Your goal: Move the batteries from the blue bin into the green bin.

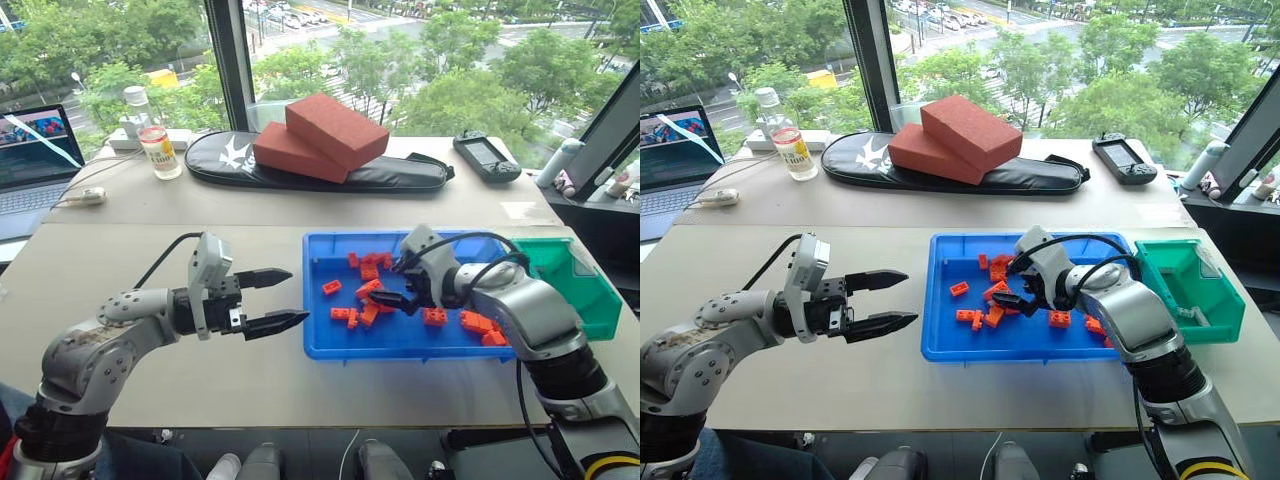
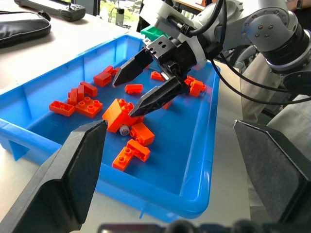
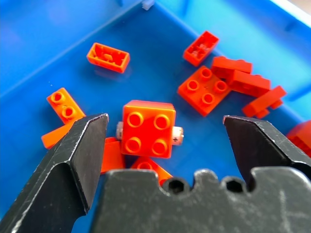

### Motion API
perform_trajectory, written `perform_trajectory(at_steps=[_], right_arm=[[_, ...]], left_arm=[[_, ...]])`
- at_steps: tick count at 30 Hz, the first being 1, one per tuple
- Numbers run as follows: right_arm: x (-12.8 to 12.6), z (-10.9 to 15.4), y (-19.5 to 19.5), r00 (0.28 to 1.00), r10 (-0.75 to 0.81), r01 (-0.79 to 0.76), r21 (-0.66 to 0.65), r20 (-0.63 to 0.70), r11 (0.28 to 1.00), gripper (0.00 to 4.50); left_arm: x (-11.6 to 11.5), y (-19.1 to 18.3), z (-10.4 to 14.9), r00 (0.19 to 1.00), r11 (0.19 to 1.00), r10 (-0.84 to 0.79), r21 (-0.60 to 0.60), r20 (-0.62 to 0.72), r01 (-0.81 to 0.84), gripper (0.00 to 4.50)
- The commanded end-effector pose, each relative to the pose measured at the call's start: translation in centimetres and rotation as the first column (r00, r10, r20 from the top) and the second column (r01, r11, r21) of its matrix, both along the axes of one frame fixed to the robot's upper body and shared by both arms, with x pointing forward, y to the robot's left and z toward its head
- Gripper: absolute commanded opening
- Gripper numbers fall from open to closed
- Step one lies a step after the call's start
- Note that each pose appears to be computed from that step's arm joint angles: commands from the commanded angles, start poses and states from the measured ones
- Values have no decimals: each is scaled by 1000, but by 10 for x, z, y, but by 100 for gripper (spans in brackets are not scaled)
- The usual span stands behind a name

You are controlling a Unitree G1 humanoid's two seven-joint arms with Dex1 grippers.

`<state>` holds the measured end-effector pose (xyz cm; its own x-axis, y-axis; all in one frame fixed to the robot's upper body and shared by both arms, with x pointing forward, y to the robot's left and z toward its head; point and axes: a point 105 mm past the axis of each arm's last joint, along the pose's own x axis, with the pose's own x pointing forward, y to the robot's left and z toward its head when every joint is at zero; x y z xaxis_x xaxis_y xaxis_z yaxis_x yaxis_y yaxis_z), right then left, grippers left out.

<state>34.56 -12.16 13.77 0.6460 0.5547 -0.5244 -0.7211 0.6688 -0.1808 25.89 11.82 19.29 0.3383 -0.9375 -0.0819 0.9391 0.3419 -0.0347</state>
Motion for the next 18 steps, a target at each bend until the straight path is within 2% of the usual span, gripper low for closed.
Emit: perform_trajectory(at_steps=[1,6,7,10,14,18], right_arm=[[2,12,3,999,10,-11,20,43,1000,345],[1,15,7,998,28,-30,35,56,999,167],[1,17,8,998,29,-32,43,60,999,144],[2,36,6,995,19,-30,107,98,994,142],[6,79,-23,970,-83,41,185,227,982,142],[7,87,-70,944,-216,185,142,251,972,142]], left_arm=[[-4,-2,8,999,1000,-14,-6,33,14,450],[-3,-2,7,999,1000,-10,-4,37,10,450],[-3,-2,7,999,1000,-10,-5,37,10,450],[-3,-2,7,999,1000,-7,-2,37,7,450],[-4,-1,6,999,1000,-6,3,37,5,450],[-5,0,6,999,1000,-3,5,34,3,450]])
